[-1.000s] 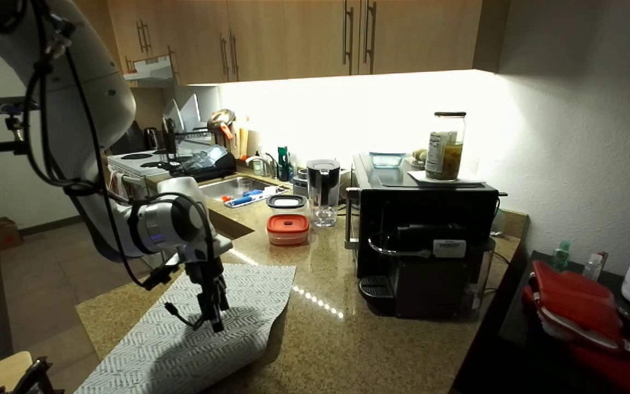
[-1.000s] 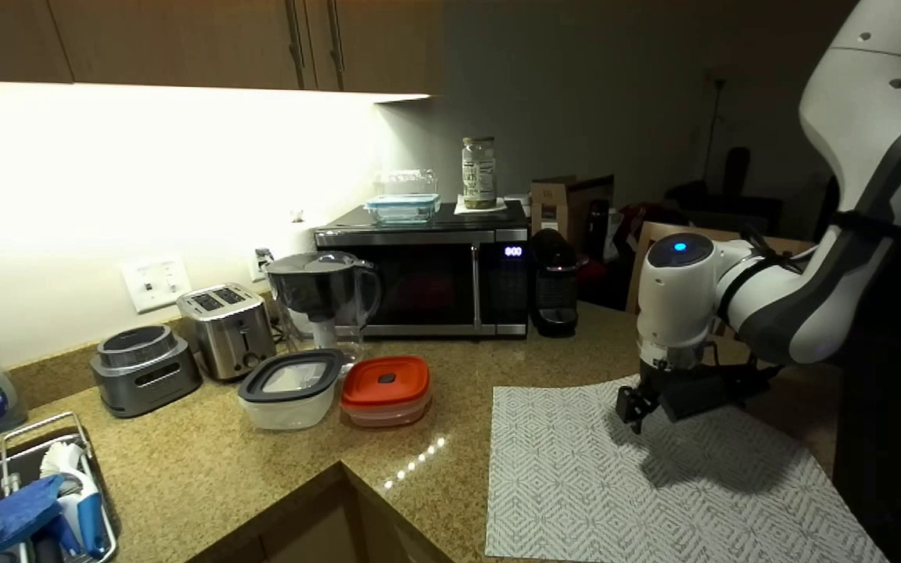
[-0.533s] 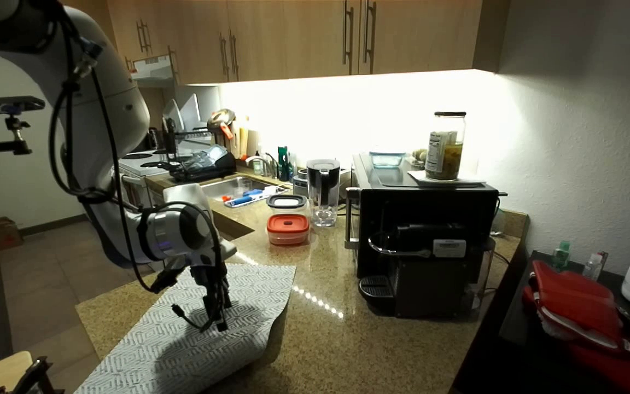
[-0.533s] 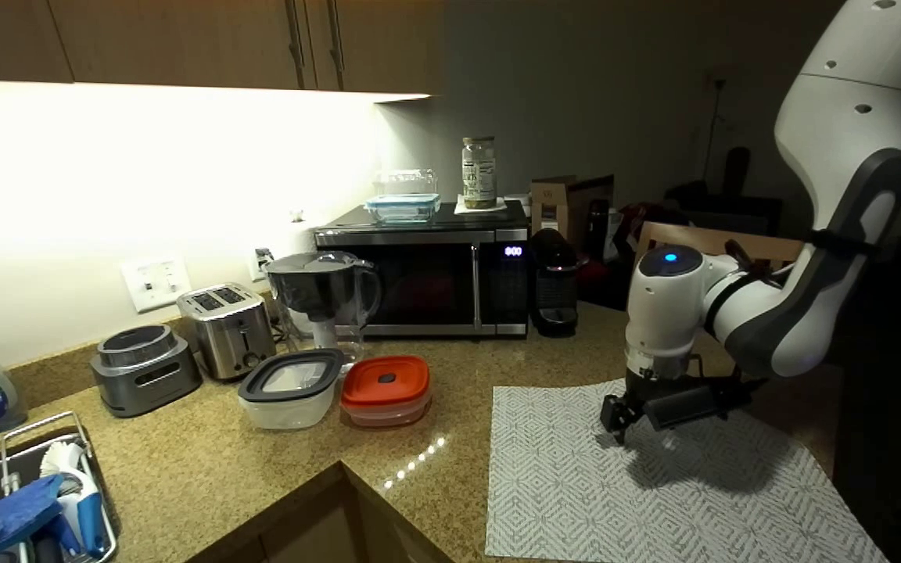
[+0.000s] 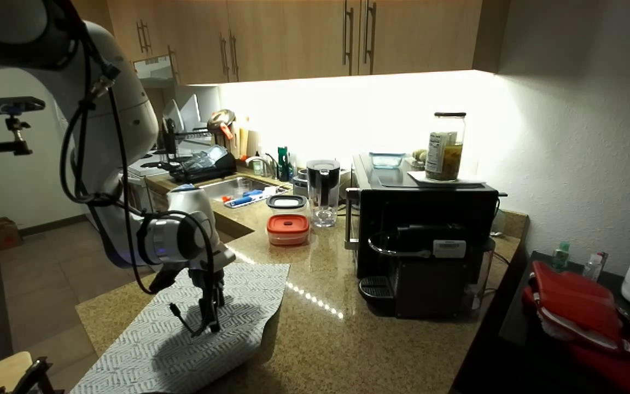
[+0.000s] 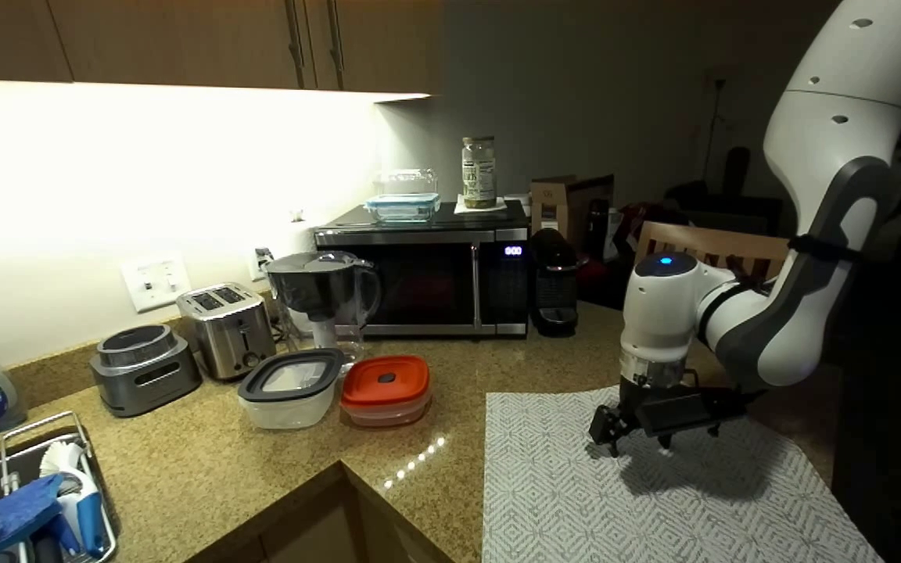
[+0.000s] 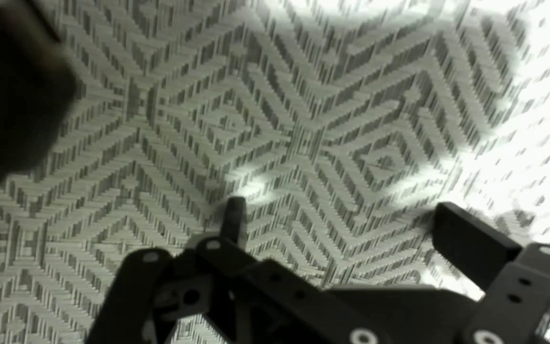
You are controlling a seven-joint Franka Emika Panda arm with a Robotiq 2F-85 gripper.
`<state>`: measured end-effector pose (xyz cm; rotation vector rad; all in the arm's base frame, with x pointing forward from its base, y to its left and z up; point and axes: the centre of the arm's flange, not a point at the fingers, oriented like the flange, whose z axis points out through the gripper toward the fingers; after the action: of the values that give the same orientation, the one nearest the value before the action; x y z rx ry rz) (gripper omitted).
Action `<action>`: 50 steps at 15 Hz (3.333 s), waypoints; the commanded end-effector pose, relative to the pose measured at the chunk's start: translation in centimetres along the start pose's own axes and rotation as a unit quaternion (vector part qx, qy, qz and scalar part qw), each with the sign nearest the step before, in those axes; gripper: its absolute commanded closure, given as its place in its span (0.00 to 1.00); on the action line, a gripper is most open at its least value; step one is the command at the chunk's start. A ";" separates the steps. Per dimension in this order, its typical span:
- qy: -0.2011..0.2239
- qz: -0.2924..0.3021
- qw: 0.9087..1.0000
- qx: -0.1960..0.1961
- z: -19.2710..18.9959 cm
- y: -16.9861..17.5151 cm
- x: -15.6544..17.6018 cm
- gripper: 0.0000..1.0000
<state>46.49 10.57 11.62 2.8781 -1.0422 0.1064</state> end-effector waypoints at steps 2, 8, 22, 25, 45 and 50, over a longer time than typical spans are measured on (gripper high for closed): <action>-0.017 -0.027 0.999 0.019 0.4 -0.4 0.2 0.00; -0.011 -0.052 0.998 0.036 -0.2 -3.0 0.0 0.00; -0.010 -0.107 0.993 0.043 0.3 -10.1 -2.1 0.00; -0.008 -0.115 0.992 0.045 0.2 -10.9 -2.5 0.00; -0.007 -0.076 0.996 -0.048 -8.7 0.2 -0.3 0.00; -0.038 -0.036 0.995 -0.083 -8.7 4.2 0.8 0.00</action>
<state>46.06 9.87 19.26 2.8289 -0.8580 -0.0316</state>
